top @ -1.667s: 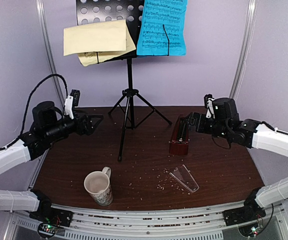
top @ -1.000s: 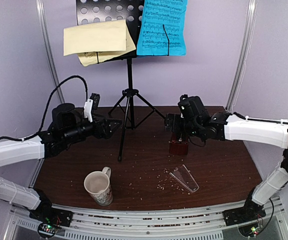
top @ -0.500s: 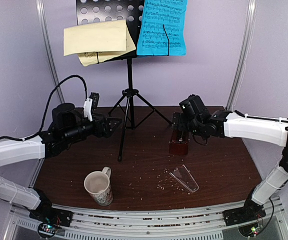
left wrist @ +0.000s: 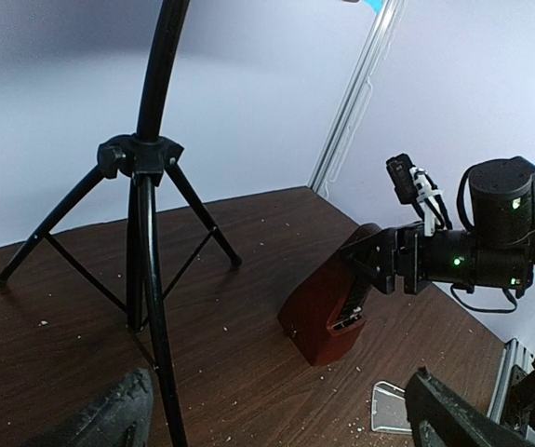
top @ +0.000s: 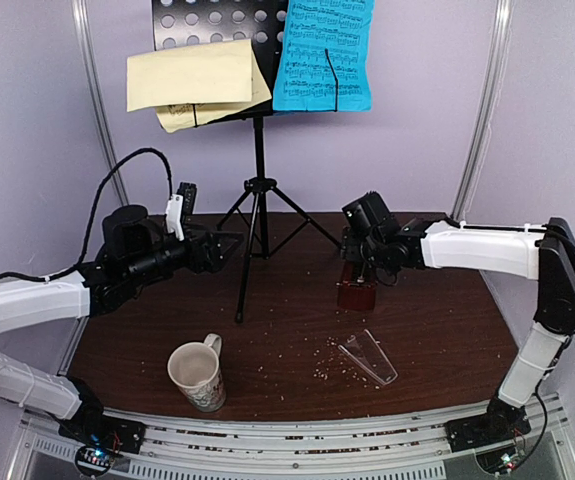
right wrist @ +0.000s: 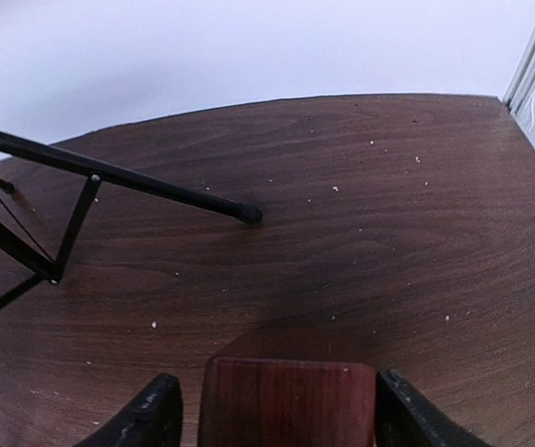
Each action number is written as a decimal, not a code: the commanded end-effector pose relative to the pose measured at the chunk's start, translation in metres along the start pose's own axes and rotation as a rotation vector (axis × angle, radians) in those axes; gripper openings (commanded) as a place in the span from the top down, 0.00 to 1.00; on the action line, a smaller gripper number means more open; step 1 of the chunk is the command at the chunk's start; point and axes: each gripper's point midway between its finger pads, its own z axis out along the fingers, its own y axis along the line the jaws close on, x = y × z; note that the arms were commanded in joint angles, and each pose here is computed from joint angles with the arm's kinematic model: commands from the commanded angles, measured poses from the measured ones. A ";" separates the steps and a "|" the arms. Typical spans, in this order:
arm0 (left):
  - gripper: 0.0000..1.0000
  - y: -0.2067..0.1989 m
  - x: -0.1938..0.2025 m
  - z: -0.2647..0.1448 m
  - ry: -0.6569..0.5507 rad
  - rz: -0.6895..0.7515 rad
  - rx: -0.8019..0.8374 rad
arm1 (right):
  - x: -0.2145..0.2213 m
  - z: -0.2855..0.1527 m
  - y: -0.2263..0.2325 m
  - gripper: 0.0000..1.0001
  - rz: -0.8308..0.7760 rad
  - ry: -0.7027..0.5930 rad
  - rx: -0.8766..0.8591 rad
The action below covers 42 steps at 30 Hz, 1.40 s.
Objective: Pack up the instrument practice props
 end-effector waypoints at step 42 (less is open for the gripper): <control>0.02 0.000 -0.015 0.011 -0.015 -0.065 -0.022 | 0.080 -0.134 0.161 0.40 -0.115 0.004 -0.446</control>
